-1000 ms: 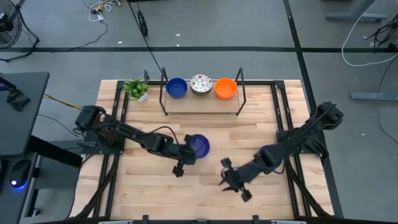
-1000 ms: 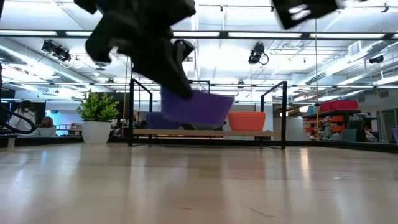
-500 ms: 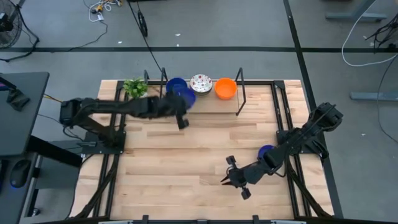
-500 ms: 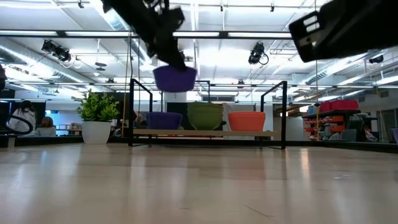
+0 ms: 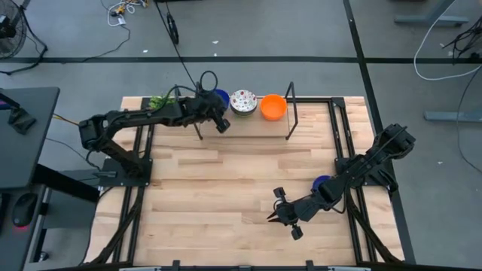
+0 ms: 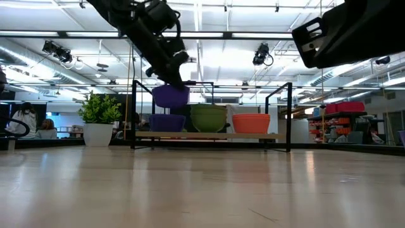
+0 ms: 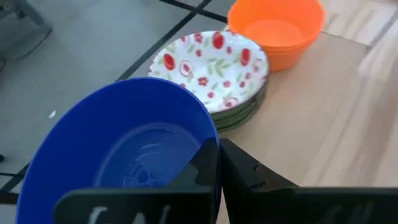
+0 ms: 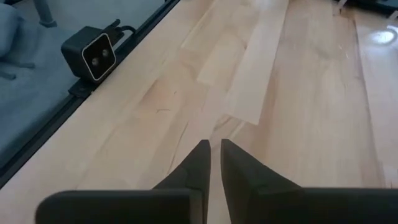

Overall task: Pick & Place Mini bowls
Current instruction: Stack the blue bowl on top of the blue bowls on the shelf

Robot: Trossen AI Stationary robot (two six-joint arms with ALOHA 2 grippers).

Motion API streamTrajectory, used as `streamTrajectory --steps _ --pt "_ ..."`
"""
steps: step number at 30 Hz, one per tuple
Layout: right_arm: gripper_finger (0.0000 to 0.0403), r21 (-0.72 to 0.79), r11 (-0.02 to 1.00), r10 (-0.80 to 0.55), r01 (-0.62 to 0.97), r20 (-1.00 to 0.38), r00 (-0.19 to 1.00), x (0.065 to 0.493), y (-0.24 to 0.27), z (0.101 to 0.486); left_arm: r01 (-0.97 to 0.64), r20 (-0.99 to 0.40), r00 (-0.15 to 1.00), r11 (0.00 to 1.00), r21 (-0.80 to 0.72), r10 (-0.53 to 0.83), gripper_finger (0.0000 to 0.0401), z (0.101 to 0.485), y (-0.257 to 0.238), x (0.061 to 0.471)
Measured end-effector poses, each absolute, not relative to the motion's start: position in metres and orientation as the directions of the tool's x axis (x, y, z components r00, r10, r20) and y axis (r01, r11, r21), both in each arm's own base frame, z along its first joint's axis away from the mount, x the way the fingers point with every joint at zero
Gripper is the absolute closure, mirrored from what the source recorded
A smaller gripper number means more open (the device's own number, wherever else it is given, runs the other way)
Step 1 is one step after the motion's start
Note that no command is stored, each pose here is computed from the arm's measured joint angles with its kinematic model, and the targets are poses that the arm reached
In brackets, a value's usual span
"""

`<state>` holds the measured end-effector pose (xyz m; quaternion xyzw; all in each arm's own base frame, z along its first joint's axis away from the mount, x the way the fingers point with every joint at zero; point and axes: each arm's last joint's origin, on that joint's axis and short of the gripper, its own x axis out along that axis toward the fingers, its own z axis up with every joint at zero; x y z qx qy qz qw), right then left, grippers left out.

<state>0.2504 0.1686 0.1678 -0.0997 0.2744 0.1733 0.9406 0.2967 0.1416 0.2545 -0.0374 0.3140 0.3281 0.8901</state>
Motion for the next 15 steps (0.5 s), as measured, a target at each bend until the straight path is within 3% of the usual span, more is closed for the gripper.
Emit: streamTrajectory --steps 15 --pt "0.0365 -0.074 0.926 0.273 -0.371 -0.550 0.790 0.250 0.169 0.168 -0.646 -0.642 0.496 0.743 0.176 0.584 0.0389 0.224 0.160 0.301"
